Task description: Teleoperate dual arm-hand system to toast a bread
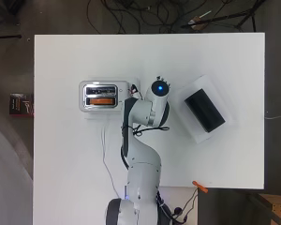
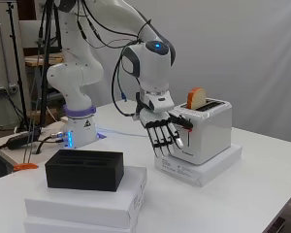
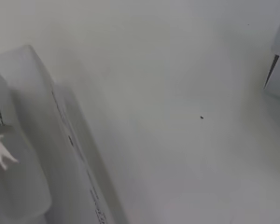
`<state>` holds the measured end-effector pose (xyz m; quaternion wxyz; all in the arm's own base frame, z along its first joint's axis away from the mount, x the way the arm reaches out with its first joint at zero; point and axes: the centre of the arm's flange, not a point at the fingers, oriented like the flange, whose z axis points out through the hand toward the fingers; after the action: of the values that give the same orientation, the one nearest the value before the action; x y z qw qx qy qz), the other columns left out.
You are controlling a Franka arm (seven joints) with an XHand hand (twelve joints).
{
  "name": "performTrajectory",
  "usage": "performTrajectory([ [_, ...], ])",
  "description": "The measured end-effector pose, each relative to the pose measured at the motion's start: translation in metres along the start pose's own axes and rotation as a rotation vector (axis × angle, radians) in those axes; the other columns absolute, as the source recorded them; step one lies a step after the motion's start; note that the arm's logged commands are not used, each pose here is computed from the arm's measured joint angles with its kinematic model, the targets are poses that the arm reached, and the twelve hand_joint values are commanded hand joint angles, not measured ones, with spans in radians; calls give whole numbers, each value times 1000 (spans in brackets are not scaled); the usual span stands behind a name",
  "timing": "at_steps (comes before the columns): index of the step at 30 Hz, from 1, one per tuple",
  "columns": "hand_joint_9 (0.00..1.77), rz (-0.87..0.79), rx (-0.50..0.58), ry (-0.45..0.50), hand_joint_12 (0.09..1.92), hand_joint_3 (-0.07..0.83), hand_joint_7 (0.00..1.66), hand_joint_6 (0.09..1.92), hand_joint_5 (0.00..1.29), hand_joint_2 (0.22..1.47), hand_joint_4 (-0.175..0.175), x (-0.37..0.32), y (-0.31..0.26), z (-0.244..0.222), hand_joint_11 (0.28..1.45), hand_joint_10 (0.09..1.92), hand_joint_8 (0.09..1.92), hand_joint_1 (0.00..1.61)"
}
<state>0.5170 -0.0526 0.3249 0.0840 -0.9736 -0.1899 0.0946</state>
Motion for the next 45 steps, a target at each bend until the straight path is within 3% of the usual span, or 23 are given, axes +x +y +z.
performTrajectory([
  [14, 324, -14, 9, -79, 87, 1, 258, 87, 27, 793, -76, -18, 10, 61, 420, 87, 87, 39],
  [18, 304, -18, -1, -77, 87, 5, 253, 87, 33, 807, -74, -22, 10, 65, 387, 87, 87, 126],
  [29, 269, -105, -199, -95, 87, 8, 224, 87, 21, 853, -13, -37, 0, 51, 351, 87, 87, 437],
  [32, 308, -136, -223, -72, 87, 18, 247, 87, 29, 912, -17, -37, -7, 36, 371, 87, 87, 242],
  [35, 347, -142, -174, -37, 87, 16, 269, 87, 56, 1007, -22, -32, -14, 16, 405, 87, 87, 51],
  [42, 393, 10, -56, 128, 87, -13, 294, 87, 98, 972, -12, -74, 3, -101, 417, 87, 87, 0],
  [45, 413, 9, -10, 90, 87, -14, 299, 87, 95, 918, -16, -83, 1, -100, 421, 87, 87, 6],
])
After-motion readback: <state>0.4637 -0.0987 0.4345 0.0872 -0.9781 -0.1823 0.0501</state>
